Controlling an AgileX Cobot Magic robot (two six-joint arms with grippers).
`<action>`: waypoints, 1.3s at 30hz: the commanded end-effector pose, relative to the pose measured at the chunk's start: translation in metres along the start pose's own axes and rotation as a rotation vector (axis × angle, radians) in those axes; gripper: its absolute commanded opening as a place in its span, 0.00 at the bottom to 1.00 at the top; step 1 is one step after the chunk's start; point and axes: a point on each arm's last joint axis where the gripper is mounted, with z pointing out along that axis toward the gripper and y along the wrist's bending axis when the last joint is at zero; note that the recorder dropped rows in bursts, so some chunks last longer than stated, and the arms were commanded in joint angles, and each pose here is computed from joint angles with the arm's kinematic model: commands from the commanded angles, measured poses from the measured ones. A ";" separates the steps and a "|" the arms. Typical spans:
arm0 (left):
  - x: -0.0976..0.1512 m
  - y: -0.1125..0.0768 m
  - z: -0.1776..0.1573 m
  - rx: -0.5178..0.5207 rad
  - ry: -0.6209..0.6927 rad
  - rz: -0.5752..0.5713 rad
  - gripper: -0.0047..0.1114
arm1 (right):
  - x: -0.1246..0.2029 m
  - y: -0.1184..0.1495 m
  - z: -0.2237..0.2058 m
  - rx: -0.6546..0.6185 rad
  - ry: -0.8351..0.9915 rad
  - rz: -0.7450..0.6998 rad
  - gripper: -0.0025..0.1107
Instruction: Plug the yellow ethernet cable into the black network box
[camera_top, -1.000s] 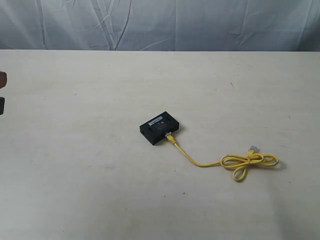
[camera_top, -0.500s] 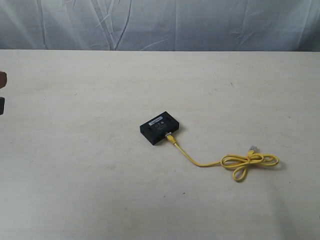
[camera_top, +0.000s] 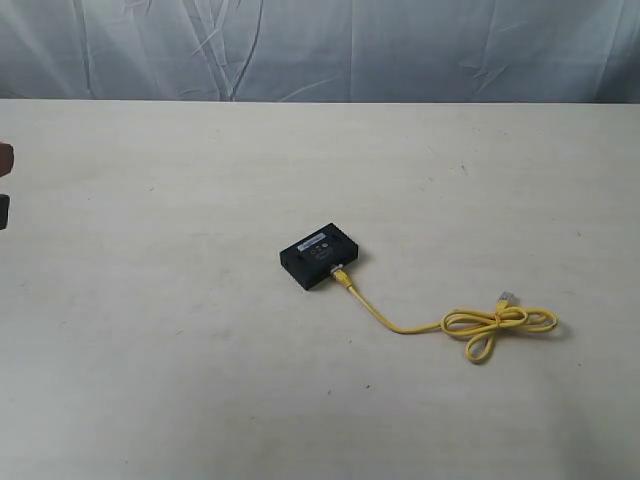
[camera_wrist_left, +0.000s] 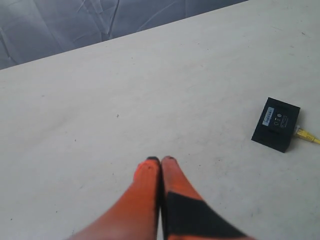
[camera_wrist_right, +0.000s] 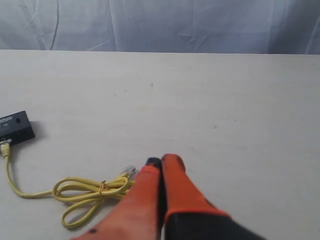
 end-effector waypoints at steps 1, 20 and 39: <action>0.001 0.000 -0.001 -0.004 -0.010 -0.007 0.04 | 0.001 -0.003 0.000 0.061 -0.013 0.016 0.02; 0.001 0.000 -0.001 -0.004 -0.010 -0.007 0.04 | 0.001 -0.002 0.000 0.042 -0.011 0.068 0.02; 0.017 0.002 -0.018 -0.079 -0.032 0.050 0.04 | 0.001 -0.002 0.000 0.042 -0.011 0.068 0.02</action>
